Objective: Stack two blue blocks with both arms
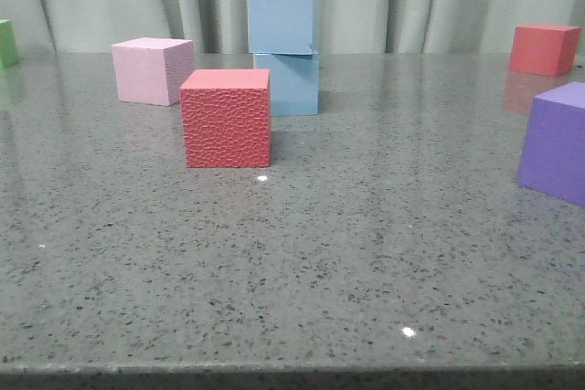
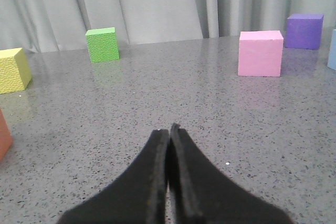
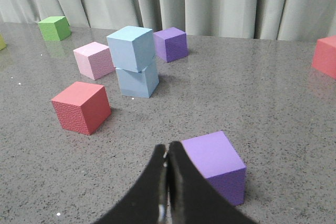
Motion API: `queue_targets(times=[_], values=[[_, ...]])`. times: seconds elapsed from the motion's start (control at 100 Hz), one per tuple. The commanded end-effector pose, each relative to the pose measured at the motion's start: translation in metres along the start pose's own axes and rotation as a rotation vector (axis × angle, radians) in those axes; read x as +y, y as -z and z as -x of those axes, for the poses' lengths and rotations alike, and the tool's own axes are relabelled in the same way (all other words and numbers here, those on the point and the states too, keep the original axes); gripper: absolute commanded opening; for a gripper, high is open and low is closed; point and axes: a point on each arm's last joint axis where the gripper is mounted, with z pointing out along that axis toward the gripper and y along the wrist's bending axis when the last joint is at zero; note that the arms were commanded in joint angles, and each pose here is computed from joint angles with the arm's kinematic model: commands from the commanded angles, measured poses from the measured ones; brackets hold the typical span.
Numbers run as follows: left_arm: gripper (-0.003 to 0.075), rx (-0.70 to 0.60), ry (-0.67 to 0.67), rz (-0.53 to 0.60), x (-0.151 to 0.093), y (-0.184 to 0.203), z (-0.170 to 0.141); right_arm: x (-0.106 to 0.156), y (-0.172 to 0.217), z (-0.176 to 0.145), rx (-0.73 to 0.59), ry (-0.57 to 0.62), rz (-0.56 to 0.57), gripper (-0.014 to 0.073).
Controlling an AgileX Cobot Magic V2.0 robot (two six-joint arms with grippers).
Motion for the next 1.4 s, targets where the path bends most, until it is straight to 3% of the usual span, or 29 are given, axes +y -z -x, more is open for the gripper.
queue_targets(times=[0.0,0.53,0.92,1.17,1.39], values=[[-0.0019,-0.121,0.007,0.006,0.000,0.003,0.009,0.003,0.002,0.014,-0.089,0.018,0.023,-0.0112],[-0.0019,-0.119,0.007,0.005,0.000,0.003,0.009,0.001,-0.002,0.011,-0.120,0.042,-0.027,-0.0112],[-0.0019,-0.119,0.007,0.005,0.000,0.003,0.009,-0.011,-0.028,-0.036,-0.445,0.079,-0.185,-0.0112],[-0.0019,-0.119,0.007,0.005,0.000,0.003,0.009,-0.024,-0.028,-0.071,-0.374,0.031,-0.335,-0.0112],[-0.0018,-0.119,0.007,0.005,0.000,0.003,0.009,-0.028,-0.027,-0.091,-0.334,0.022,-0.383,-0.0112]])
